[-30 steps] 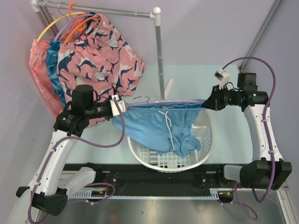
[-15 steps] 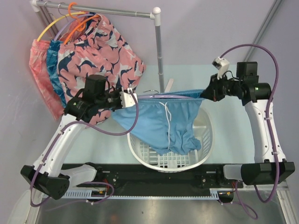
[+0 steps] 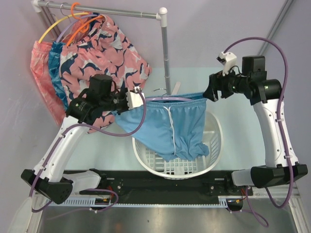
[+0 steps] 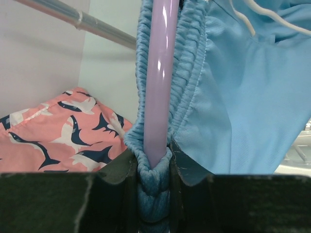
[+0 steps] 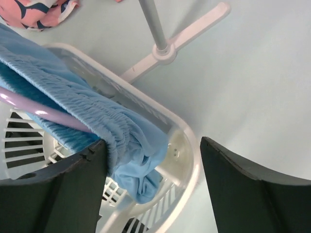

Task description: Place the shorts on the hanger

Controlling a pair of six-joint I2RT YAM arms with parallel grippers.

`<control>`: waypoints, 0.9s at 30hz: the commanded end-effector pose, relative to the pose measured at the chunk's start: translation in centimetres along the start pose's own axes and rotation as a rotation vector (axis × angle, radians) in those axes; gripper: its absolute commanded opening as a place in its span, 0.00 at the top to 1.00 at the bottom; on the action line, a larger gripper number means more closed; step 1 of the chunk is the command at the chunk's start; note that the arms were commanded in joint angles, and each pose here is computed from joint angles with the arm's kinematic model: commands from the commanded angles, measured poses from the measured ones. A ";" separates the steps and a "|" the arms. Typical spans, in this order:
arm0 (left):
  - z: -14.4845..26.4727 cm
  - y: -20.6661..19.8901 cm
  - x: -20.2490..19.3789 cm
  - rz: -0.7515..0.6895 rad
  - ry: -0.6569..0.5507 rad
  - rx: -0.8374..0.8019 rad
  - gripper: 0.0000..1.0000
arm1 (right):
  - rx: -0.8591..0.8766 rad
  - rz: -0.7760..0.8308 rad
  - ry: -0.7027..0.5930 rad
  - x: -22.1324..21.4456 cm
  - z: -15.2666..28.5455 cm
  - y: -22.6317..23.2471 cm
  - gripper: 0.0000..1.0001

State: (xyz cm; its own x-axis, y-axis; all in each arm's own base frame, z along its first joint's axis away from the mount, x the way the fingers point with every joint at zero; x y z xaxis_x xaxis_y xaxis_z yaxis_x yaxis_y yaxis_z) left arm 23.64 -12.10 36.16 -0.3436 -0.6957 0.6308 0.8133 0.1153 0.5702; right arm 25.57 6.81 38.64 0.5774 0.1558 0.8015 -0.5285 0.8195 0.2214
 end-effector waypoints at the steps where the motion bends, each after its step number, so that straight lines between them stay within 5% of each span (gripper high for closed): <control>1: 2.6 0.8 1.8 -0.068 -0.062 0.051 1.00 | -0.007 0.131 -0.124 3.5 2.1 -0.4 0.21; 10: 2.5 1.6 2.9 -0.022 -0.108 0.049 1.00 | 0.207 0.474 -0.168 5.0 2.8 5.8 0.09; 27: 4.0 1.8 6.6 -0.022 -0.343 0.001 1.00 | 0.429 0.741 -0.306 5.0 -1.0 14.7 0.29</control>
State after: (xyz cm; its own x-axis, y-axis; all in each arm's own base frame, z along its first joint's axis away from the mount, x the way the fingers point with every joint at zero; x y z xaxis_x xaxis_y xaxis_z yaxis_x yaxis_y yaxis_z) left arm 22.01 -12.94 38.40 -0.3632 -0.5798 0.7293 0.8631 0.0855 0.4978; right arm 19.90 18.53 43.90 -0.0792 0.3933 0.9160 -0.9480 0.2544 -0.1912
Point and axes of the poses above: each gripper's point midway between its finger pads, its own z axis back along the fingers, its own y axis along the line the jaws close on, x = y × z, the point moved 9 cm from there along z, back along the fingers, and after that the axes turned 6 degrees about -z, right-handed, at the moved point
